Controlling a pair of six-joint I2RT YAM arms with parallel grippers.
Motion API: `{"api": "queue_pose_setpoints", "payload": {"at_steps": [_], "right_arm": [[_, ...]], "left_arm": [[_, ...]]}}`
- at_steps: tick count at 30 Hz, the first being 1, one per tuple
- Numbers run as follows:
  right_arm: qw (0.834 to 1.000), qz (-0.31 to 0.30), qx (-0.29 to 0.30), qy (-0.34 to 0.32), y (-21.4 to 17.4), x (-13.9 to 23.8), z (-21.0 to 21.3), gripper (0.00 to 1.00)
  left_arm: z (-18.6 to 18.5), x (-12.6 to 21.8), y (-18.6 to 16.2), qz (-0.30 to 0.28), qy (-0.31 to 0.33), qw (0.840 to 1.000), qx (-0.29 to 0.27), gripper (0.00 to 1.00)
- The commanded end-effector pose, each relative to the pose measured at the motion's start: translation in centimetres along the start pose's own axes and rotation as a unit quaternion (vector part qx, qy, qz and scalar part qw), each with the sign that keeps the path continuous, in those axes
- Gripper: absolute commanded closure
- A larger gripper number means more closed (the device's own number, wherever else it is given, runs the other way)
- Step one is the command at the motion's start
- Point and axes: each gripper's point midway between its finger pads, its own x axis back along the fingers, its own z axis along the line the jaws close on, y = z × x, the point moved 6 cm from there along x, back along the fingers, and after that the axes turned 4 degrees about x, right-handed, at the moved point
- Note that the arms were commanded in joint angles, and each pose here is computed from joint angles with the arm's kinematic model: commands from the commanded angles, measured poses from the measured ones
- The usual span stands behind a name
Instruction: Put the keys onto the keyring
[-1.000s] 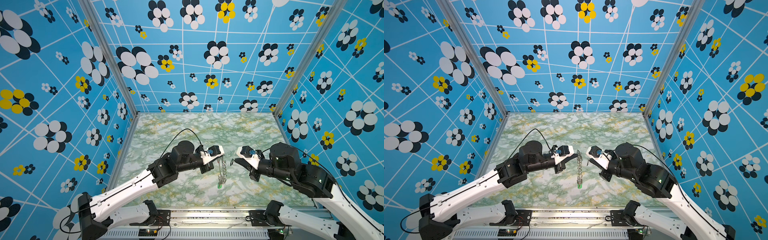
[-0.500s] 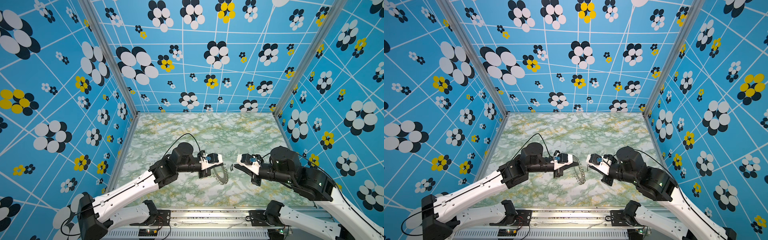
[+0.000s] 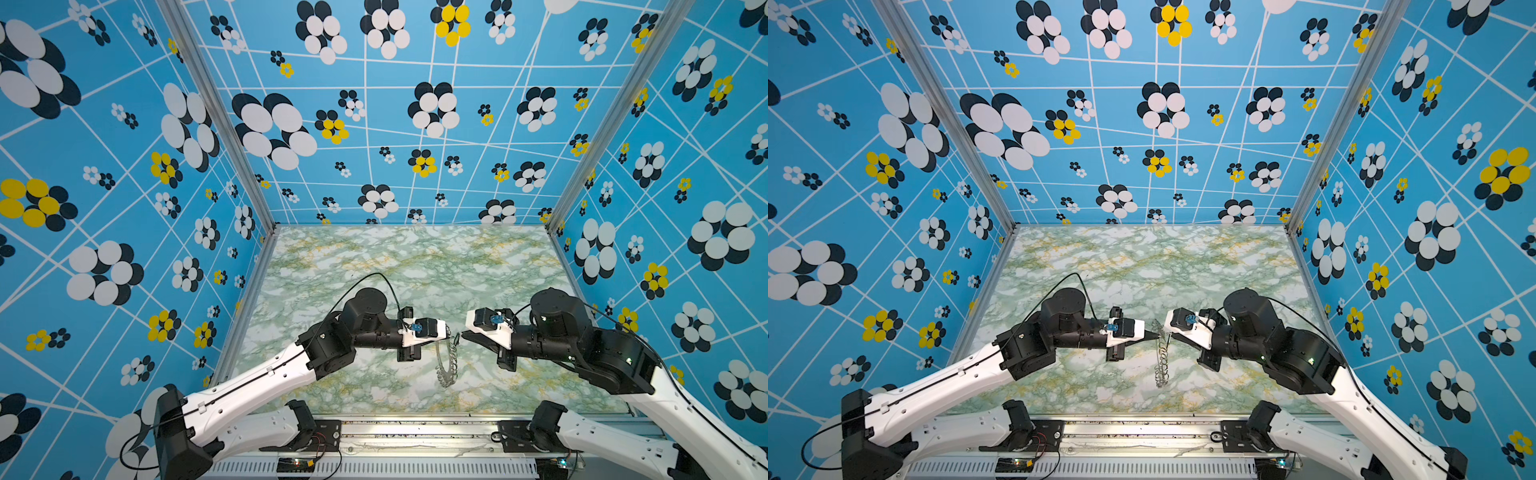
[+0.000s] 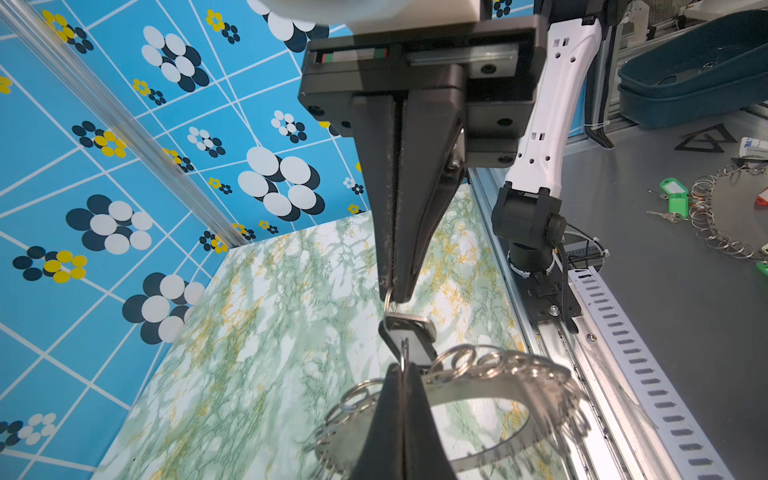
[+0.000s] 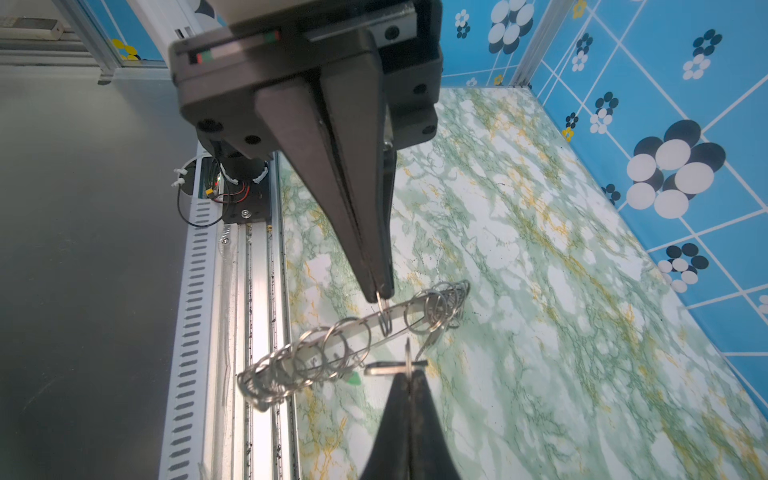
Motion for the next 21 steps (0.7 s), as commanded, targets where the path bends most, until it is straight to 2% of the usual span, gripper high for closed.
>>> {"api": "queue_pose_setpoints", "payload": {"at_steps": [1, 21], "right_arm": [[1.000, -0.008, 0.011, 0.022, 0.60, 0.59, 0.50, 1.00], [0.999, -0.011, 0.011, 0.045, 0.54, 0.53, 1.08, 1.00]], "left_arm": [[-0.28, 0.74, 1.25, -0.023, 0.003, 0.999, -0.025, 1.00], [-0.57, 0.75, 1.40, -0.025, -0.001, 0.999, -0.030, 1.00]]}}
